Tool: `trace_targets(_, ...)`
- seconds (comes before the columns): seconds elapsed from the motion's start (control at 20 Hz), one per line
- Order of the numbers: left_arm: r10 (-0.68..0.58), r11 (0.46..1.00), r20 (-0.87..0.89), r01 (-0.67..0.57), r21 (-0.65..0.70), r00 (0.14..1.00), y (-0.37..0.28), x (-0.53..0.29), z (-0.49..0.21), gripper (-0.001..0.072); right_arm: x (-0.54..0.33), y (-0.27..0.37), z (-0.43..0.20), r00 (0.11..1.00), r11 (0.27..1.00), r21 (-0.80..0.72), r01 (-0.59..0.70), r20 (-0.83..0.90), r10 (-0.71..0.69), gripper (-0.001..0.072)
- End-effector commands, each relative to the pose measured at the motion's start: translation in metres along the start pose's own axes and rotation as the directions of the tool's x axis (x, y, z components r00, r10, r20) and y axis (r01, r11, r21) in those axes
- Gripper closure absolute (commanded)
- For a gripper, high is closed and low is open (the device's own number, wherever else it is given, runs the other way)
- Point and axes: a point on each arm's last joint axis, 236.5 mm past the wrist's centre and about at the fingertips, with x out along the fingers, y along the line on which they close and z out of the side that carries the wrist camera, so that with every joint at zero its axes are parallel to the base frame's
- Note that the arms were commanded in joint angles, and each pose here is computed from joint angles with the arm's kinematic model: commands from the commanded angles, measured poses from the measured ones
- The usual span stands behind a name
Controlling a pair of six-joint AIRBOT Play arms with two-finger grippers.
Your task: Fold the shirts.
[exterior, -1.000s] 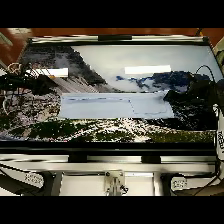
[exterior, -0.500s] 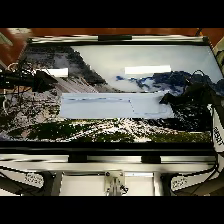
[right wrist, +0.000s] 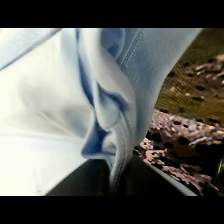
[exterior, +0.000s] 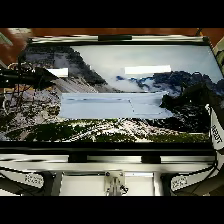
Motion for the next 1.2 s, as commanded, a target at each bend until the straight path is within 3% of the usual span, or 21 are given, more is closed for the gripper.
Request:
trace_targets(0.0, -0.008, 1.0, -0.005, 0.008, 0.021, 1.0, -0.005, 0.003, -0.001, 0.0112, -0.002, 0.014, 0.002, 0.998, 0.998, -0.014, -0.055, 0.008, 0.055, 0.0644)
trace_targets(0.1, -0.015, 0.999, -0.024, 0.016, 0.033, 1.0, -0.012, 0.011, -0.005, 0.0116, -0.018, 0.022, 0.008, 0.997, 0.997, -0.05, -0.056, 0.049, 0.059, 0.0644)
trace_targets(0.25, -0.041, 0.992, -0.096, 0.052, 0.116, 0.995, -0.041, 0.041, -0.023, 0.0626, -0.059, 0.044, 0.016, 0.988, 0.994, -0.087, -0.059, 0.139, 0.07, 0.0644)
trace_targets(0.3, -0.053, 0.985, -0.13, 0.073, 0.158, 0.99, -0.056, 0.055, -0.034, 0.067, -0.073, 0.052, 0.016, 0.983, 0.994, -0.089, -0.062, 0.166, 0.076, 0.0644)
trace_targets(0.7, -0.068, 0.95, -0.255, 0.141, 0.28, 0.964, -0.139, 0.183, -0.122, 0.0671, -0.153, 0.097, -0.015, 0.966, 0.991, -0.09, -0.096, 0.232, 0.115, 0.0644)
trace_targets(1.0, -0.037, 0.963, -0.316, 0.119, 0.243, 0.948, -0.147, 0.26, -0.183, 0.0671, -0.199, 0.122, -0.035, 0.941, 0.987, -0.121, -0.108, 0.308, 0.141, 0.0644)
trace_targets(1.15, -0.096, 0.972, -0.32, 0.159, 0.175, 0.942, -0.166, 0.285, -0.205, 0.0671, -0.225, 0.135, -0.048, 0.922, 0.984, -0.137, -0.115, 0.355, 0.157, 0.0644)
